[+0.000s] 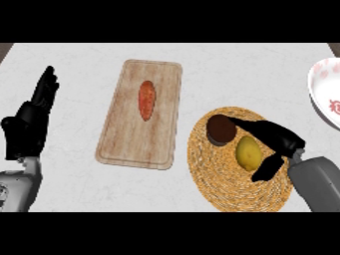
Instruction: Pick the lemon from the placemat and place it in the bowl
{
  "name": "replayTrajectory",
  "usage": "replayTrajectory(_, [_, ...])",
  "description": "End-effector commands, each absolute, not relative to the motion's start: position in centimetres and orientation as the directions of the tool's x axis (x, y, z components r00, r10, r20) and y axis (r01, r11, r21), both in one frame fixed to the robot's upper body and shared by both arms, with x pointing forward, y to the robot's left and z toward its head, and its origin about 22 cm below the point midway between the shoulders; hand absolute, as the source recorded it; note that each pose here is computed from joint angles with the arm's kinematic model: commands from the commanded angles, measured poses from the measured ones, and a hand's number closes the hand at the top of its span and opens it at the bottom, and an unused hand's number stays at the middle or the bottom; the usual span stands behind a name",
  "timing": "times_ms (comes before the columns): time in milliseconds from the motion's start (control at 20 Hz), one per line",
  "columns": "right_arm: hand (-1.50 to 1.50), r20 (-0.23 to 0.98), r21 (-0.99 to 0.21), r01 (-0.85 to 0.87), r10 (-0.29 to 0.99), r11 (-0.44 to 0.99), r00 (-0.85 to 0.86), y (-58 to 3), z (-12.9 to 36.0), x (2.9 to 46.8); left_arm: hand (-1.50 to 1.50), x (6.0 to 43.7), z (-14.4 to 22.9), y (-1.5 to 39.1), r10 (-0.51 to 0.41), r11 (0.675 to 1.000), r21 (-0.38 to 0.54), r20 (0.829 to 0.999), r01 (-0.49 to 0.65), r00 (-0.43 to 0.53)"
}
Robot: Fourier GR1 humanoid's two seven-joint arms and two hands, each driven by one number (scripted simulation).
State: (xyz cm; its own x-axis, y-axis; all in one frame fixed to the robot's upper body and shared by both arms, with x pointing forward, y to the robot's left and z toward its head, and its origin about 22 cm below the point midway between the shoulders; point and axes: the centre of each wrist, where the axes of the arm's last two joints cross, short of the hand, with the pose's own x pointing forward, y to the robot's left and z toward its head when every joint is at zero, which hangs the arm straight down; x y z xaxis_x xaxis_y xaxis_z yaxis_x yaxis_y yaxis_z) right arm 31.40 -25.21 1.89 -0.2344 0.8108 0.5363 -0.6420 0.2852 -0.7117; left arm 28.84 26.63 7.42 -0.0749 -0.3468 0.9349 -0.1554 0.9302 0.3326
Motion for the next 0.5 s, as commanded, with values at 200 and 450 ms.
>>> replayTrajectory(200, [1.5,0.485,-0.769,-0.604,0.805,0.208,-0.341,-23.9,0.6,31.5,0.0,29.3,7.3,26.5,-0.355,0.926,0.341,0.933,-0.16,-0.062])
replayTrajectory(450, [1.5,0.522,-0.773,-0.581,0.775,0.254,-0.356,-24.0,0.9,31.6,0.0,28.4,7.8,27.8,-0.352,0.928,0.341,0.934,-0.148,-0.06])
